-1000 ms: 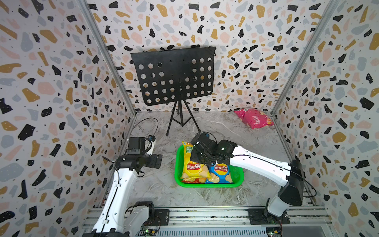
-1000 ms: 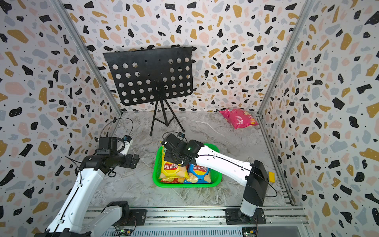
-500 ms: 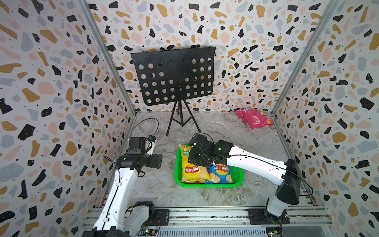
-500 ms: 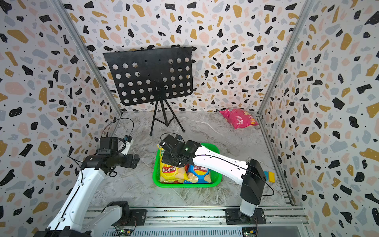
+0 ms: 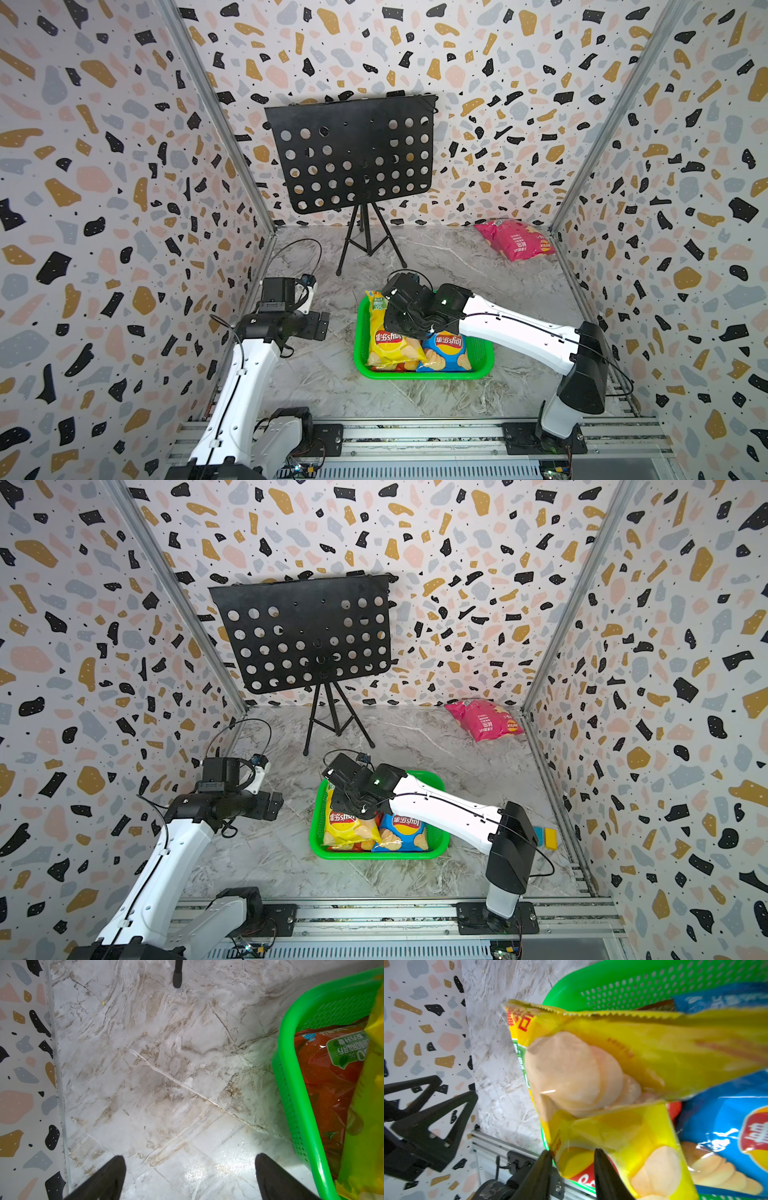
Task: Put the potato chips into the basket
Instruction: Place the potato chip in the basket, then pick up the potato chip from the corner of the board.
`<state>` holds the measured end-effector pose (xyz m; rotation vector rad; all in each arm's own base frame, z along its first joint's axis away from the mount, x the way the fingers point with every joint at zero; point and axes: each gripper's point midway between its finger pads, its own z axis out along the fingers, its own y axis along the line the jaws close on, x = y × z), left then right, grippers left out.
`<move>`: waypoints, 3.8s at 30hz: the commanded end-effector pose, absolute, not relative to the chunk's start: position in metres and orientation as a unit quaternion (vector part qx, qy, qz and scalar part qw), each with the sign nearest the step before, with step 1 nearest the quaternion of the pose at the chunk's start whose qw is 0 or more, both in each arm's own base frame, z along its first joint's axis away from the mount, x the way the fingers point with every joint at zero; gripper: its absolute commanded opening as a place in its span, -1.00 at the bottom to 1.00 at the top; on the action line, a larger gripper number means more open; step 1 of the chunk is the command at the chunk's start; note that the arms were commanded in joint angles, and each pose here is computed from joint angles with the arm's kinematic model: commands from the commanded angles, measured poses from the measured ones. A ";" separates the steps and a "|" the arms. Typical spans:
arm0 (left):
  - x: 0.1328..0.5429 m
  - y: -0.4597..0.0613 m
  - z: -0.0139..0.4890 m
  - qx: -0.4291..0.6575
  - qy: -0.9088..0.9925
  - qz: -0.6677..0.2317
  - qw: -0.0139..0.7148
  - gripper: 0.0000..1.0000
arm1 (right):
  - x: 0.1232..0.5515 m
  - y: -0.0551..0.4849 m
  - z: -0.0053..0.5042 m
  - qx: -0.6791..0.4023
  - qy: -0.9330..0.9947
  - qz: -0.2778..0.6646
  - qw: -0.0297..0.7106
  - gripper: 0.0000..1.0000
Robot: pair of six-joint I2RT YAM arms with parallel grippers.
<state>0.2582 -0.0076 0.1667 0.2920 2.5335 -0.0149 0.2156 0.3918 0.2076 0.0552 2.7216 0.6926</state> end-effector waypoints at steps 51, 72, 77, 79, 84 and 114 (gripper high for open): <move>0.258 -0.013 0.163 0.122 0.949 -0.021 0.291 1.00 | 0.252 0.377 0.240 -0.365 0.897 0.125 0.217 0.26; 0.258 -0.013 0.161 0.122 0.950 -0.020 0.288 1.00 | 0.264 0.376 0.141 -0.377 0.913 0.071 0.138 0.18; 0.258 -0.013 0.161 0.122 0.950 -0.021 0.288 1.00 | 0.262 0.380 0.175 -0.374 0.907 0.103 0.162 0.27; 0.258 -0.013 0.161 0.123 0.949 -0.021 0.288 1.00 | 0.262 0.378 0.195 -0.373 0.904 0.109 0.178 0.29; 0.257 -0.013 0.162 0.124 0.949 -0.020 0.291 1.00 | 0.269 0.364 0.241 -0.353 0.901 0.134 0.216 0.31; 0.258 -0.012 0.158 0.130 0.951 -0.017 0.281 0.99 | 0.498 -0.040 0.154 0.396 0.831 0.292 0.260 0.33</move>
